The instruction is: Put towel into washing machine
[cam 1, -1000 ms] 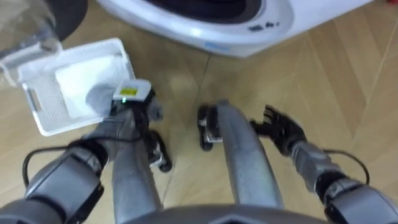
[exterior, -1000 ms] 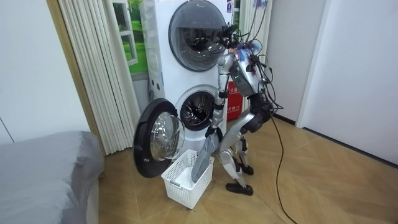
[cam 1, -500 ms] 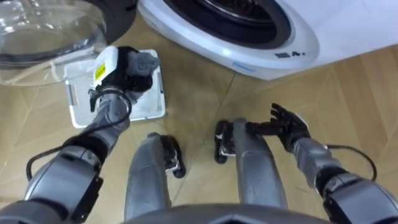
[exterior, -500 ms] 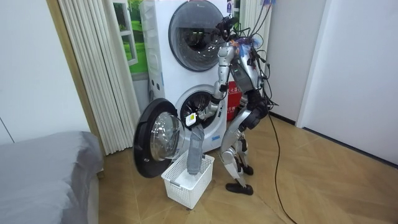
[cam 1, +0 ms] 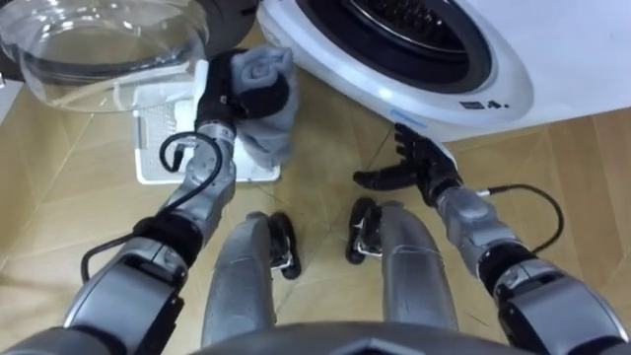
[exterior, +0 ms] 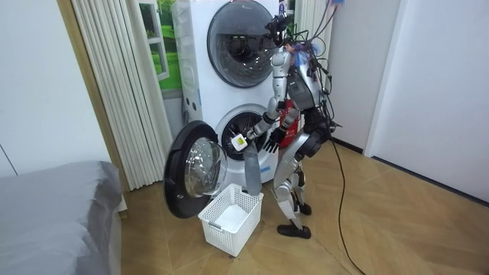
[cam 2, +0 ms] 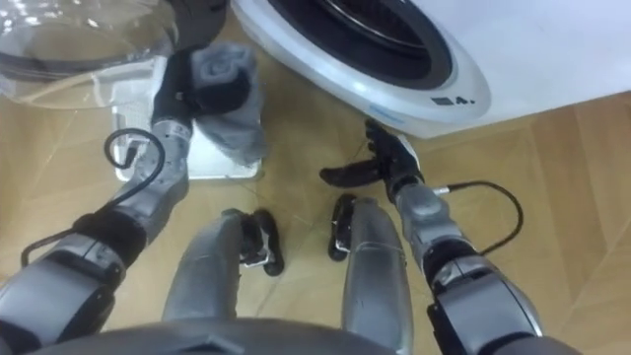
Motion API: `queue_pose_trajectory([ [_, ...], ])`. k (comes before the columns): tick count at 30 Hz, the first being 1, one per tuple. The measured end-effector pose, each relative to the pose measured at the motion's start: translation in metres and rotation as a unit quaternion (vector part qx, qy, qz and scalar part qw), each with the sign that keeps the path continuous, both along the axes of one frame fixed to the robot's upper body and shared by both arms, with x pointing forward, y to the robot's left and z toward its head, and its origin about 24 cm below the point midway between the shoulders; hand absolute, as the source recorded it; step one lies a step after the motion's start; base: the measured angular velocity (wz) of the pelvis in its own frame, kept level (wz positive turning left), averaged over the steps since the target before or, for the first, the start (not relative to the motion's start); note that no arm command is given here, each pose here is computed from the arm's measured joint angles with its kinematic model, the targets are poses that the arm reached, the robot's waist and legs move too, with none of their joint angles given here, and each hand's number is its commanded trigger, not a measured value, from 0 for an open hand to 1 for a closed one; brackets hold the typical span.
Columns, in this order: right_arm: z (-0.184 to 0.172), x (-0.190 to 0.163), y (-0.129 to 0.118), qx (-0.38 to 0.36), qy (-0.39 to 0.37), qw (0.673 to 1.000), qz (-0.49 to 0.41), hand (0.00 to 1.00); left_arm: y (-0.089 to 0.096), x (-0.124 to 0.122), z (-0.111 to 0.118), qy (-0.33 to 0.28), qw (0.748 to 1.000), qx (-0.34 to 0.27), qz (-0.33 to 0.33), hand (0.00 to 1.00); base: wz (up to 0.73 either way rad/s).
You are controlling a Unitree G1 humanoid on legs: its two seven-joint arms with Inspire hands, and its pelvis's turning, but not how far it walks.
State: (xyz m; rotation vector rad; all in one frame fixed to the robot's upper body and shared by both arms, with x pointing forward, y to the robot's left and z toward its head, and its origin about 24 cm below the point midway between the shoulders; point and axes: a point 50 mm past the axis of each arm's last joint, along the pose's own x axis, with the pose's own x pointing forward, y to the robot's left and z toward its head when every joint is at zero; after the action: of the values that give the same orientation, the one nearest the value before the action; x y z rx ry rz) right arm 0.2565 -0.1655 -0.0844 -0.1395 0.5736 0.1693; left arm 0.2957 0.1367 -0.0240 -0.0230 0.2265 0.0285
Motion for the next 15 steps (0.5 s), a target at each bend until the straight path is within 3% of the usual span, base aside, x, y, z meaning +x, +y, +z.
queue_pose_trajectory([
  [6,0.005,0.002,0.014,0.009,-0.018,0.999,0.034,0.00,-0.005,-0.007,-0.005,0.016,0.991,-0.124,-0.052,1.00,-0.01],
  [10,0.004,-0.001,0.019,0.000,-0.015,0.997,0.069,0.00,-0.018,-0.013,-0.007,0.022,0.974,-0.199,-0.104,1.00,0.00],
  [15,0.001,-0.006,0.020,-0.010,-0.012,0.996,0.090,0.00,-0.026,-0.014,-0.004,0.017,0.963,-0.222,-0.154,1.00,0.04],
])
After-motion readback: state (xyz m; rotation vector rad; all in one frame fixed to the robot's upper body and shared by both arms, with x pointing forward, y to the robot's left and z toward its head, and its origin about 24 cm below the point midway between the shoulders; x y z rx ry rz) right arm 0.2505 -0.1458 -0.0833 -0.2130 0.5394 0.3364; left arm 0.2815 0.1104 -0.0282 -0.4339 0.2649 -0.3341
